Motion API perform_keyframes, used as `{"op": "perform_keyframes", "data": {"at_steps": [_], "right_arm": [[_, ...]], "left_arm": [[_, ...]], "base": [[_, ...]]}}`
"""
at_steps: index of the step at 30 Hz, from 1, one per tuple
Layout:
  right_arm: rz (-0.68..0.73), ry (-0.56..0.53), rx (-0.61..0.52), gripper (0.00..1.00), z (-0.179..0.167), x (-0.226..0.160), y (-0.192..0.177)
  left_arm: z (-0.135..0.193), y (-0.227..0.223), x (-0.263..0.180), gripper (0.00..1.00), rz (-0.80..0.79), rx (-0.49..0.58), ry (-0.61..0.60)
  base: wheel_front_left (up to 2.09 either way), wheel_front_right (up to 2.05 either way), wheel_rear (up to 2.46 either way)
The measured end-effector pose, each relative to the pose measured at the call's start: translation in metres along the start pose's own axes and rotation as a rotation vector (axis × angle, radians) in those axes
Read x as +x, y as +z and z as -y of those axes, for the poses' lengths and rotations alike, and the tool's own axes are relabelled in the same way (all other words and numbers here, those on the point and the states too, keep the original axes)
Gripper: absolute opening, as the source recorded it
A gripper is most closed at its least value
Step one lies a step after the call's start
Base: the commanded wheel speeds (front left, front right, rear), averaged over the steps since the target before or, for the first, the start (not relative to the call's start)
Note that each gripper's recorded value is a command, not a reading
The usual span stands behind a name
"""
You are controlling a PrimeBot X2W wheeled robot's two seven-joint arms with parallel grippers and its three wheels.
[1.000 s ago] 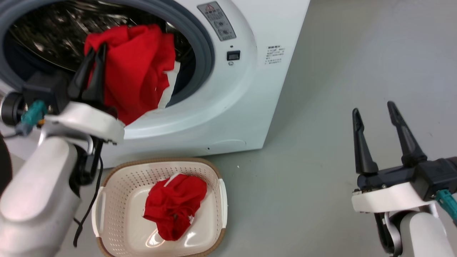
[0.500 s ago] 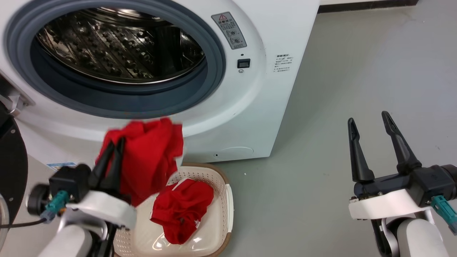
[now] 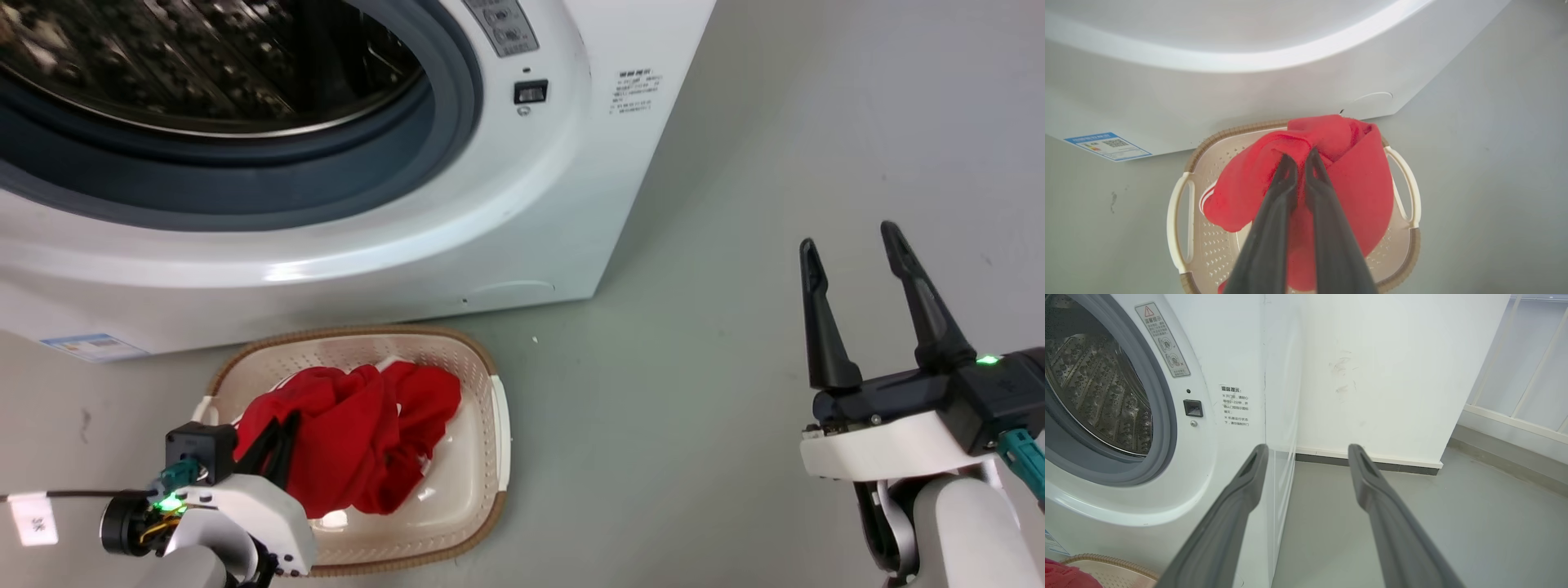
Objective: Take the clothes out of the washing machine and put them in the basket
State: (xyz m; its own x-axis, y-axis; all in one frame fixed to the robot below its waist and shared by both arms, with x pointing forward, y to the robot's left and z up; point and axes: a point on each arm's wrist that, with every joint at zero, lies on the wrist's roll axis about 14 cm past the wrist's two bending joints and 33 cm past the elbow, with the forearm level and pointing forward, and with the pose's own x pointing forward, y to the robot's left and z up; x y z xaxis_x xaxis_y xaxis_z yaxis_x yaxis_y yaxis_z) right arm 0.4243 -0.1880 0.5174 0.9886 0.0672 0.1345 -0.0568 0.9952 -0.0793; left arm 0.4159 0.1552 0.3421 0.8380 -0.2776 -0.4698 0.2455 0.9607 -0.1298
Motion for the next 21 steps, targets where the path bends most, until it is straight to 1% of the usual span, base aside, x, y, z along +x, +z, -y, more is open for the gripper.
{"op": "perform_keyframes", "data": {"at_steps": [10, 13, 16, 21], "right_arm": [[-0.088, -0.025, -0.025, 1.0, 0.012, 0.011, -0.039], [-0.123, -0.039, -0.036, 1.0, 0.019, 0.015, -0.056], [-0.152, -0.046, -0.042, 1.0, 0.022, 0.014, -0.067], [-0.188, -0.061, -0.065, 1.0, 0.029, 0.018, -0.084]], "left_arm": [[-0.013, -0.08, 0.046, 0.0, -0.261, -0.017, 0.008], [-0.02, -0.1, 0.066, 0.0, -0.316, -0.028, 0.021], [-0.019, -0.113, 0.073, 0.0, -0.349, -0.032, 0.018], [-0.03, -0.136, 0.089, 0.0, -0.406, -0.045, 0.047]], "base": [[0.0, 0.0, 0.0], [0.0, 0.0, 0.0], [0.0, 0.0, 0.0], [0.0, 0.0, 0.0]]}}
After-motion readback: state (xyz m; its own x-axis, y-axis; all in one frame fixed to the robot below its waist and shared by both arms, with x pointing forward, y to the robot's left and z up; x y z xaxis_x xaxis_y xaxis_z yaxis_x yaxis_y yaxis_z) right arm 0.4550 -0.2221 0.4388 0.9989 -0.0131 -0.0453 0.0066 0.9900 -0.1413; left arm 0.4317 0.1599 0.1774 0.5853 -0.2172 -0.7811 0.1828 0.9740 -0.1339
